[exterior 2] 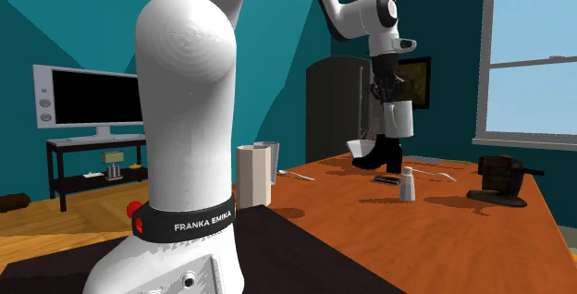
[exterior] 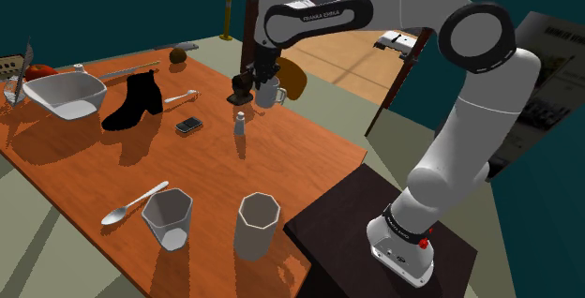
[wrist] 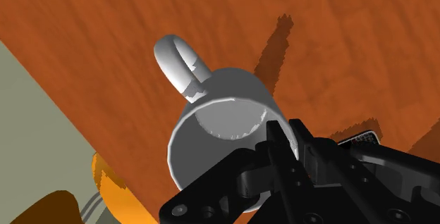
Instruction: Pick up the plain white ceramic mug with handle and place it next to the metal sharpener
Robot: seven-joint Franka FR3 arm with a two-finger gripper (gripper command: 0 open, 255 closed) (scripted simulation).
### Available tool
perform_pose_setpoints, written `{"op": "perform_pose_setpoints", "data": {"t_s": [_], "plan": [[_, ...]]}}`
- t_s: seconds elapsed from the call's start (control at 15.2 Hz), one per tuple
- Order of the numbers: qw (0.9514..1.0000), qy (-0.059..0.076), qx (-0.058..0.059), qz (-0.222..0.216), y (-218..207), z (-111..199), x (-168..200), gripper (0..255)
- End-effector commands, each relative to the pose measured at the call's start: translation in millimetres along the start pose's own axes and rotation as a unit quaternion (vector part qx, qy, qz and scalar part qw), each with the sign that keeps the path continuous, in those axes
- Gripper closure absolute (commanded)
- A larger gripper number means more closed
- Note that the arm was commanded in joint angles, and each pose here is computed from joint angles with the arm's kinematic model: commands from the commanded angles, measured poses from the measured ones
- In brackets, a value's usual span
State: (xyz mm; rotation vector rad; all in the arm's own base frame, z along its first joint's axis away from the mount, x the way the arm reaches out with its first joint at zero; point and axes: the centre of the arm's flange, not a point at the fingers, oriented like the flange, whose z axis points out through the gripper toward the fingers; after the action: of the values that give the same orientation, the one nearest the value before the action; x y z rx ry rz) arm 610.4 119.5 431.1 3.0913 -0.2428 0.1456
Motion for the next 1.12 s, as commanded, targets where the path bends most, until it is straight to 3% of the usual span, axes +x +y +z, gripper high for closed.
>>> {"op": "perform_pose_setpoints", "data": {"t_s": [0.0, 0.73, 1.06], "plan": [[1.0000, 0.000, 0.000, 0.000, 18, 5, 18, 255], [1.0000, 0.000, 0.000, 0.000, 112, 18, 128, 255], [1.0000, 0.000, 0.000, 0.000, 112, 44, 125, 255]]}}
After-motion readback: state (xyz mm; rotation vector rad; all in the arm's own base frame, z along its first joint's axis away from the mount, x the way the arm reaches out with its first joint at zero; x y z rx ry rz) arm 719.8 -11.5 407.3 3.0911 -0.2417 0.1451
